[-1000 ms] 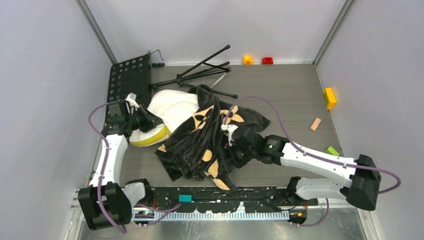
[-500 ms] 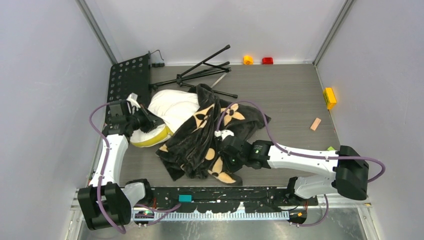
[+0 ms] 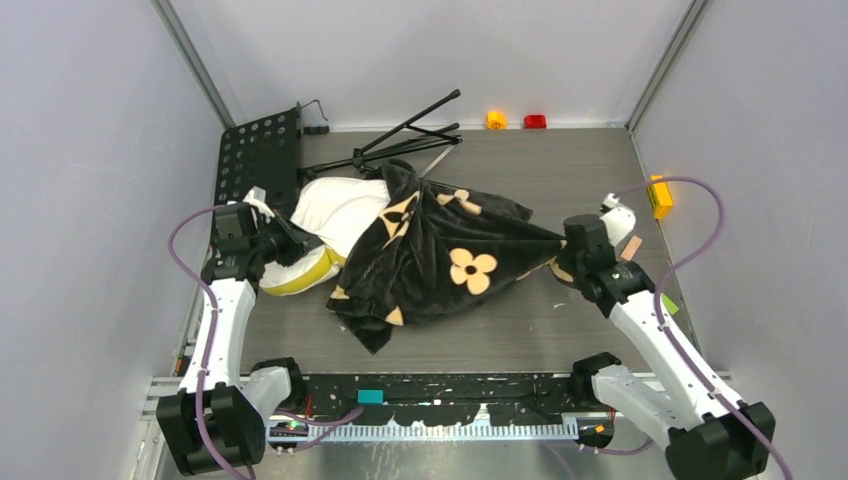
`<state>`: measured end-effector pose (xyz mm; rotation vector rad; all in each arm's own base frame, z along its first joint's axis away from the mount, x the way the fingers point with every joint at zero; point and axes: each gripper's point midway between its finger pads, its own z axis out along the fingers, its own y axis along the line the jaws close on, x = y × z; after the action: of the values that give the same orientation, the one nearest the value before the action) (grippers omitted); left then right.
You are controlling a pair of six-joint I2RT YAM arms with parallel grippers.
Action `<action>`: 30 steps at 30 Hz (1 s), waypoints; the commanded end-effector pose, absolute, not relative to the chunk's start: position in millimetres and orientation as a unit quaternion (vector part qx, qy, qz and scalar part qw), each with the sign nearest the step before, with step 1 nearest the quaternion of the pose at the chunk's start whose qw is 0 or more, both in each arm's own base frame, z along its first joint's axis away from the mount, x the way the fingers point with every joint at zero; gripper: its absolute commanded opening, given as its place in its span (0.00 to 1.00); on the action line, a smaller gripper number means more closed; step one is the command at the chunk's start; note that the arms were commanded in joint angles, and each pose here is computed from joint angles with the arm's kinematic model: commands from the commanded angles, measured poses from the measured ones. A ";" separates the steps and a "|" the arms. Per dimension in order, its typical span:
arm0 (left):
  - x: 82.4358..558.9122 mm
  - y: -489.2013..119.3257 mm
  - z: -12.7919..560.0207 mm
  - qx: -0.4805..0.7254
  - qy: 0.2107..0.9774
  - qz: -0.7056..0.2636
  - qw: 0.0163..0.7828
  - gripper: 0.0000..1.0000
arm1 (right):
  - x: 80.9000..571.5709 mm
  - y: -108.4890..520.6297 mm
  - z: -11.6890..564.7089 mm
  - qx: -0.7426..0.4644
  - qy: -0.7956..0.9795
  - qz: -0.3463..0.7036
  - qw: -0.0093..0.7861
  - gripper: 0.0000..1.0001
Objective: Remove the pillowcase from the pillow
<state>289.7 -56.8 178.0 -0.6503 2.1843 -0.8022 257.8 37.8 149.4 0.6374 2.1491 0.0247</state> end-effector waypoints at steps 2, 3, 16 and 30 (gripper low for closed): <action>313.3 -31.8 205.8 -0.260 0.815 -0.282 0.435 0.00 | 277.3 -33.2 155.7 0.394 0.803 -0.031 0.445 0.00; 313.4 -32.4 204.1 -0.261 0.815 -0.284 0.433 0.00 | 280.0 -43.0 153.8 0.418 0.794 -0.023 0.442 0.00; 314.8 -50.4 197.8 -0.243 0.820 -0.299 0.423 0.00 | 315.1 -12.4 170.7 0.384 0.790 0.224 0.422 0.09; 293.5 -124.5 190.8 -0.113 0.866 -0.306 0.379 0.00 | 299.2 44.6 209.2 0.220 0.863 0.192 0.413 0.85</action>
<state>285.0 -107.2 160.5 -0.4609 2.2872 -0.7911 304.0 25.0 181.1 0.7459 2.1682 0.5572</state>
